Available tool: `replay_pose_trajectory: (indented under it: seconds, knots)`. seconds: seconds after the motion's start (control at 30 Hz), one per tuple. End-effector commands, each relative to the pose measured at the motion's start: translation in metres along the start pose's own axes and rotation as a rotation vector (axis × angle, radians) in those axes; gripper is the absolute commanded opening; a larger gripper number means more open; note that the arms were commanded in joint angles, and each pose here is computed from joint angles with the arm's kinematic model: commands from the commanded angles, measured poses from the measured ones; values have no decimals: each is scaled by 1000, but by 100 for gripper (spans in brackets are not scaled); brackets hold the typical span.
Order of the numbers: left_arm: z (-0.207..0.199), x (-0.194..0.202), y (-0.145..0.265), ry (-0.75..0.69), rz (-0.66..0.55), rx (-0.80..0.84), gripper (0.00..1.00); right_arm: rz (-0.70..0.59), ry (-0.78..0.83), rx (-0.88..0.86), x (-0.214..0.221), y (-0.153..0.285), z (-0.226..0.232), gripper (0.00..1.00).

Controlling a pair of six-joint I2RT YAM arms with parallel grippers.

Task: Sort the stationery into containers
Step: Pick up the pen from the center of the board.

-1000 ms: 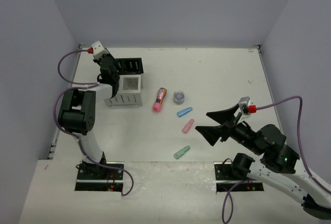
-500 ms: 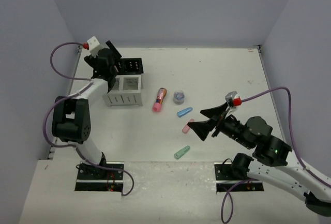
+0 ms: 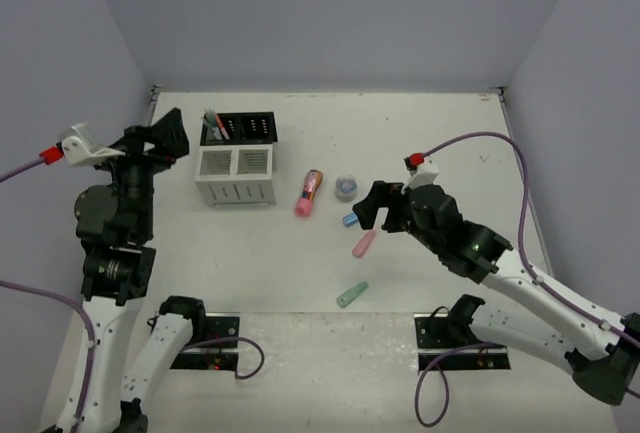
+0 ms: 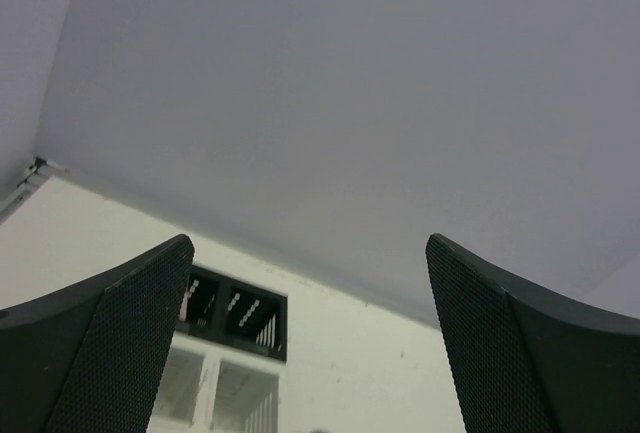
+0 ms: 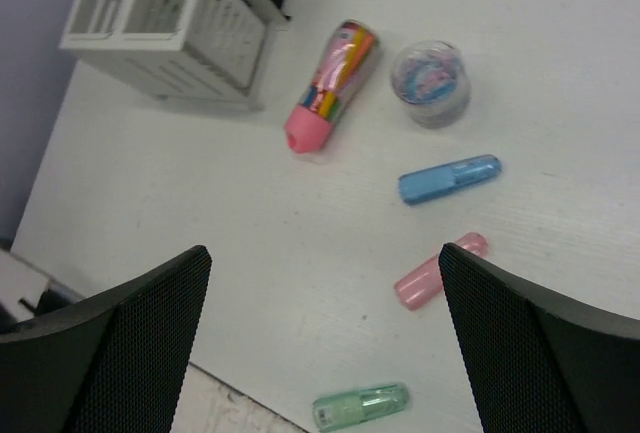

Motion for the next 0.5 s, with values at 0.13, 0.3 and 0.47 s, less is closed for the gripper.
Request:
replay_pose_trajectory:
  seconds: [0.13, 0.3, 0.47]
  knots:
    - [68, 127, 67, -249, 524, -23, 100, -3, -292, 462, 17, -27, -56, 99]
    - [76, 150, 69, -274, 592, 4, 100, 50, -429, 658, 37, -43, -67, 99]
    - [73, 162, 69, -271, 629, 68, 100, 92, -498, 677, 50, -59, -65, 91]
Point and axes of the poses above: each gripper's point midway between its finger pads, its own y axis back along the fingers, its own z axis along the line the jaws close on, x = y × z, the point moved 6 cm from there along y, back along the fingers, and after that the axes turned 3 degrees about -y, right-handed, at the moved point
